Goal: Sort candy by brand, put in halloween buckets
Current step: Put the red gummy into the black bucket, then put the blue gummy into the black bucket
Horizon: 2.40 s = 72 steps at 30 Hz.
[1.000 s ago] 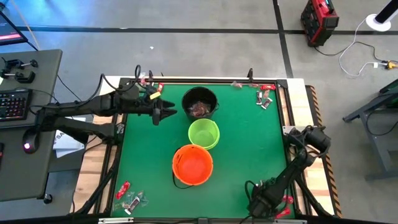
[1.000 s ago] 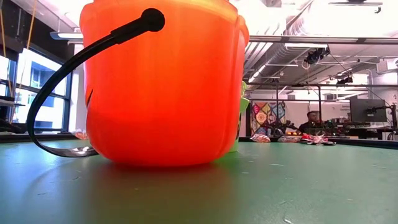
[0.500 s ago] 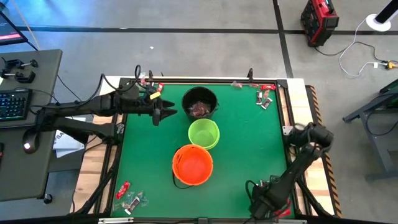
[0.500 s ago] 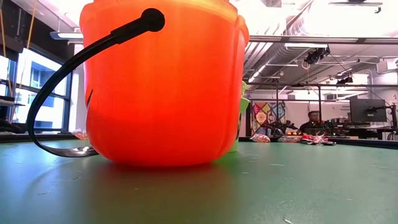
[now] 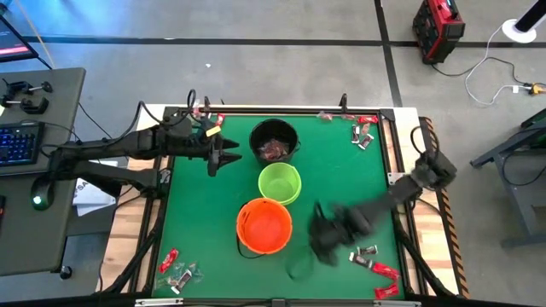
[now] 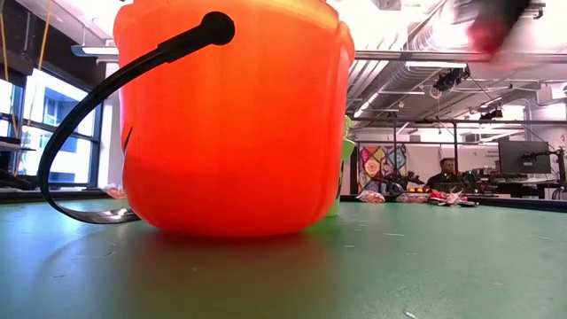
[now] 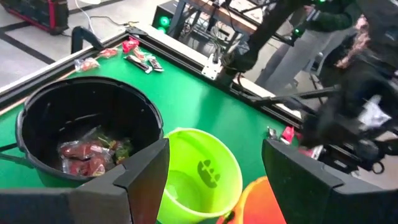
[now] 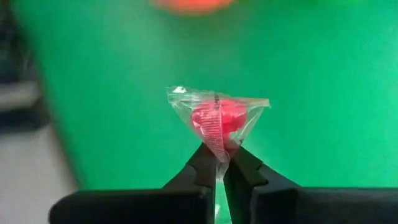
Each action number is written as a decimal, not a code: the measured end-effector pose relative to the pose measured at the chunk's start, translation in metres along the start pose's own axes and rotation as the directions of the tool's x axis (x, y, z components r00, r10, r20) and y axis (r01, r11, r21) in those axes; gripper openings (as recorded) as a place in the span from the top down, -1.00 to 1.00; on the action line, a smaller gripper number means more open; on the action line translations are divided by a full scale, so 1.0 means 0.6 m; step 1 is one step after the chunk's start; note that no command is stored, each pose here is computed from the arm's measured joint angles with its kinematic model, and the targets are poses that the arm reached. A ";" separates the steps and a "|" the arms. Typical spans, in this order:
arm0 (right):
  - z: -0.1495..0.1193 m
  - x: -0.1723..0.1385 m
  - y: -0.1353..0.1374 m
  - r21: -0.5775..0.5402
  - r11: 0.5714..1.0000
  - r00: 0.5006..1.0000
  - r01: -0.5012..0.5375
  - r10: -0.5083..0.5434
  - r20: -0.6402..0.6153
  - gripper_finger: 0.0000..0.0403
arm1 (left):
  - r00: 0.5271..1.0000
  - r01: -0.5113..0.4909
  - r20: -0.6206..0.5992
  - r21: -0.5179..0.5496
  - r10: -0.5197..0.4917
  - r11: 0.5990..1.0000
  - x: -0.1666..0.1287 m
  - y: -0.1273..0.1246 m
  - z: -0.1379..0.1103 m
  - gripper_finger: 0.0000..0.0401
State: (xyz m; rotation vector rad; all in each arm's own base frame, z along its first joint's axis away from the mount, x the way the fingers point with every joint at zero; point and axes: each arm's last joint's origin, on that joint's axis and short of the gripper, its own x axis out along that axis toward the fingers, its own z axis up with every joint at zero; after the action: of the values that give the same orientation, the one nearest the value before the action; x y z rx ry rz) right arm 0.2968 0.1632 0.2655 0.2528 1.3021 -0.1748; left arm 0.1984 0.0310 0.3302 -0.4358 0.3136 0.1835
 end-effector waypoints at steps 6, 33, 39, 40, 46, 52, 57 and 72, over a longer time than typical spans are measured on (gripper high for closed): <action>0.135 -0.029 -0.129 0.124 0.980 0.951 0.157 -0.184 0.248 0.96 | 0.999 0.040 0.002 0.017 -0.040 0.999 -0.018 -0.003 0.001 -0.22; 0.276 -0.047 -0.373 0.401 0.916 0.907 -0.005 -0.164 0.387 -0.46 | 0.972 -0.011 -0.234 0.011 0.013 1.000 -0.064 0.000 -0.043 -0.22; 0.248 -0.080 -0.355 0.264 0.955 0.957 0.136 -0.195 0.216 -0.47 | 0.865 -0.067 -0.501 -0.041 0.037 0.997 -0.027 -0.025 -0.095 -0.22; 0.241 -0.083 -0.351 0.240 0.959 0.961 0.154 -0.201 0.187 -0.47 | 0.824 -0.069 -0.565 -0.041 0.034 0.997 -0.017 -0.035 -0.110 -0.22; 0.176 -0.119 -0.336 0.139 0.950 0.956 0.279 -0.289 0.057 -0.47 | 0.513 -0.136 -0.857 -0.020 0.053 0.991 0.006 -0.119 -0.207 -0.19; 0.082 -0.174 -0.344 0.264 0.924 0.943 0.278 -0.315 0.108 -0.47 | 0.318 -0.297 -0.945 -0.025 0.074 0.955 -0.015 -0.197 -0.280 -0.15; 0.007 -0.181 -0.353 0.380 0.900 0.936 0.214 -0.300 0.183 -0.47 | 0.383 0.247 -0.923 0.082 -0.019 0.966 -0.030 -0.274 -0.338 -0.14; -0.098 -0.151 -0.340 0.526 0.849 0.945 0.052 -0.211 0.248 -0.47 | 0.375 0.795 -0.889 0.455 0.264 0.401 -0.021 -0.288 -0.446 -0.14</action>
State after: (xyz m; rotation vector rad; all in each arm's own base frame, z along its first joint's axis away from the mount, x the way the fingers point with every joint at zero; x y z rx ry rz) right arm 0.1638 -0.0171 0.3211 0.5706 0.9488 -0.6637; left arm 0.1591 -0.2422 0.1709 0.6045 1.3579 -0.7331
